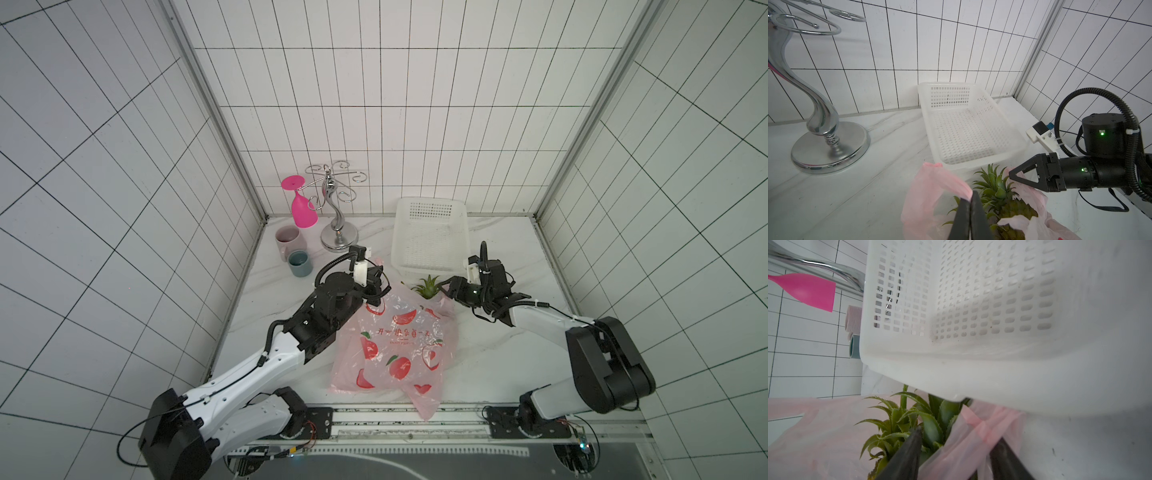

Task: Place the pineapple into a plastic bag & tie a knot
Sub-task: Adjust the plastic bag at the center of the board.

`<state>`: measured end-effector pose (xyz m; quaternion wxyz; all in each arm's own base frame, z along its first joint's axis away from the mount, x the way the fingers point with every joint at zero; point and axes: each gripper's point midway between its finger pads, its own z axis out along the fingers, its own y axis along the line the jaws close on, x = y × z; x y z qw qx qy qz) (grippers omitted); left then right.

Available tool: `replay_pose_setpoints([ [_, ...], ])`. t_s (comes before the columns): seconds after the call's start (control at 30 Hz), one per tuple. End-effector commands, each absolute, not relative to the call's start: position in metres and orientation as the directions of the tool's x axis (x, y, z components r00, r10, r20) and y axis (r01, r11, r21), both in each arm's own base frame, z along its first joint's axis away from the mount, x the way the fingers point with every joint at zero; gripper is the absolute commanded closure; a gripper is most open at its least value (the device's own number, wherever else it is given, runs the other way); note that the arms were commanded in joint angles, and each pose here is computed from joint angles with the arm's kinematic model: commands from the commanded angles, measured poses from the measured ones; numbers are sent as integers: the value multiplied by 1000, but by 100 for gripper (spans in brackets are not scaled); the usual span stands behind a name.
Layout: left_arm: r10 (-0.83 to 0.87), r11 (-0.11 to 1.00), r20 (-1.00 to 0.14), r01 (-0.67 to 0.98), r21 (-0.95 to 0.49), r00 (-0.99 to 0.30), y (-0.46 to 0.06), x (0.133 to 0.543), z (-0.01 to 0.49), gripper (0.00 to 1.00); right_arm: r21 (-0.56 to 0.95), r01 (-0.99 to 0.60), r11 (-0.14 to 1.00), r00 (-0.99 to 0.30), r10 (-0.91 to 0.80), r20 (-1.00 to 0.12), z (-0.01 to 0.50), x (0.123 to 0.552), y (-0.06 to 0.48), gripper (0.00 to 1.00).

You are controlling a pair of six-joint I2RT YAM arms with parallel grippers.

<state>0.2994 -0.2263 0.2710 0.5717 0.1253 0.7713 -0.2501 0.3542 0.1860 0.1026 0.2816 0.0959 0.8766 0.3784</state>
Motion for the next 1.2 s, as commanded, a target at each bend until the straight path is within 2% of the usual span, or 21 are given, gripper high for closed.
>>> replay_pose_setpoints([
  [0.0,-97,838,-940,482,-254,-327,-230,298,266,100,759,-35,650,-813,423,-400,101,352,185,67],
  [0.17,-94,840,-938,480,-255,-333,-229,296,264,100,813,-63,579,-794,465,-392,116,348,188,100],
  [0.37,-110,841,-937,472,-266,-332,-222,290,266,100,857,-162,489,-741,514,-433,159,321,182,100],
  [0.57,-147,839,-936,461,-289,-318,-212,281,273,100,815,-323,481,-628,536,-565,224,291,169,100],
  [0.73,-184,844,-941,445,-299,-283,-206,283,288,100,682,-510,525,-499,466,-731,294,290,172,100],
  [0.87,-223,853,-953,432,-293,-207,-202,288,316,100,544,-640,543,-361,412,-837,355,297,178,100],
  [1.17,-292,861,-956,434,-264,-3,-183,282,399,100,313,-780,542,-114,370,-922,481,284,181,100],
])
